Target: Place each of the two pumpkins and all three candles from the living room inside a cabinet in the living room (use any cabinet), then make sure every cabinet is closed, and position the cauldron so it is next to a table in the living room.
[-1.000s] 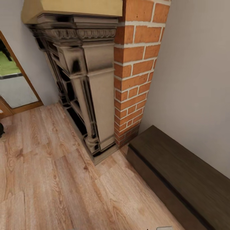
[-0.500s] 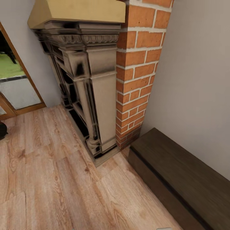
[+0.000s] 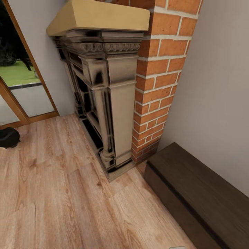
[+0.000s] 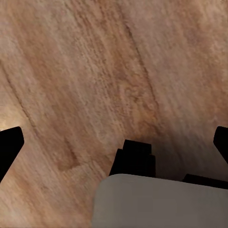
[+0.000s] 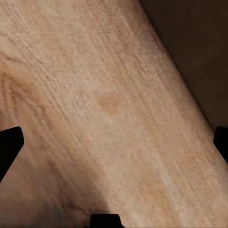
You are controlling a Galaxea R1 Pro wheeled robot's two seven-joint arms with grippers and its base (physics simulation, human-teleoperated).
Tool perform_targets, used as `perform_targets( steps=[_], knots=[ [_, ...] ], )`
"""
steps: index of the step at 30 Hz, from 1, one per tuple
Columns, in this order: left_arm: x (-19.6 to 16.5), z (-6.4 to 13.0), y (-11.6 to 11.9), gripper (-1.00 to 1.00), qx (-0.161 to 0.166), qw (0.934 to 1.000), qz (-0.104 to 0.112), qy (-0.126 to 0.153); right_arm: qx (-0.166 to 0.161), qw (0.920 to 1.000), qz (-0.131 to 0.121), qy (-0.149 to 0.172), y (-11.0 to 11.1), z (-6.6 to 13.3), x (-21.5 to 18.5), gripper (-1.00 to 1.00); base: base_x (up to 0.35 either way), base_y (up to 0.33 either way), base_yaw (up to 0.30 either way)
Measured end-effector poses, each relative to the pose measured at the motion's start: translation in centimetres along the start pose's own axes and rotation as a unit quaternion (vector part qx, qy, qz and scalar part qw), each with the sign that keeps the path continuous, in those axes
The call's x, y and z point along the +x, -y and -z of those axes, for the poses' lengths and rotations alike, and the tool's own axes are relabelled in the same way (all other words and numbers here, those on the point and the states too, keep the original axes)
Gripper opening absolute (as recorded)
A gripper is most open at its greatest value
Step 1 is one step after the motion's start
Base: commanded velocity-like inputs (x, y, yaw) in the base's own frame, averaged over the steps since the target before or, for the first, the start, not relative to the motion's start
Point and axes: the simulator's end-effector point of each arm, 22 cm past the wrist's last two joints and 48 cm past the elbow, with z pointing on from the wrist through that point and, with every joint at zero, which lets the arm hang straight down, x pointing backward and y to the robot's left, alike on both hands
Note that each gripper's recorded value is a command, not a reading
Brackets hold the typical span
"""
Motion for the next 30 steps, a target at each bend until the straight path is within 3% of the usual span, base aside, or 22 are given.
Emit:
perform_targets(
  steps=[30],
  knots=[
    [-1.7,0.6,-0.1,1.0,0.001,0.9998,0.004,0.02,-0.001,0.9999,-0.002,0.017,-0.1,0.4,-1.4,1.0,0.0,0.0,0.129]
  ],
)
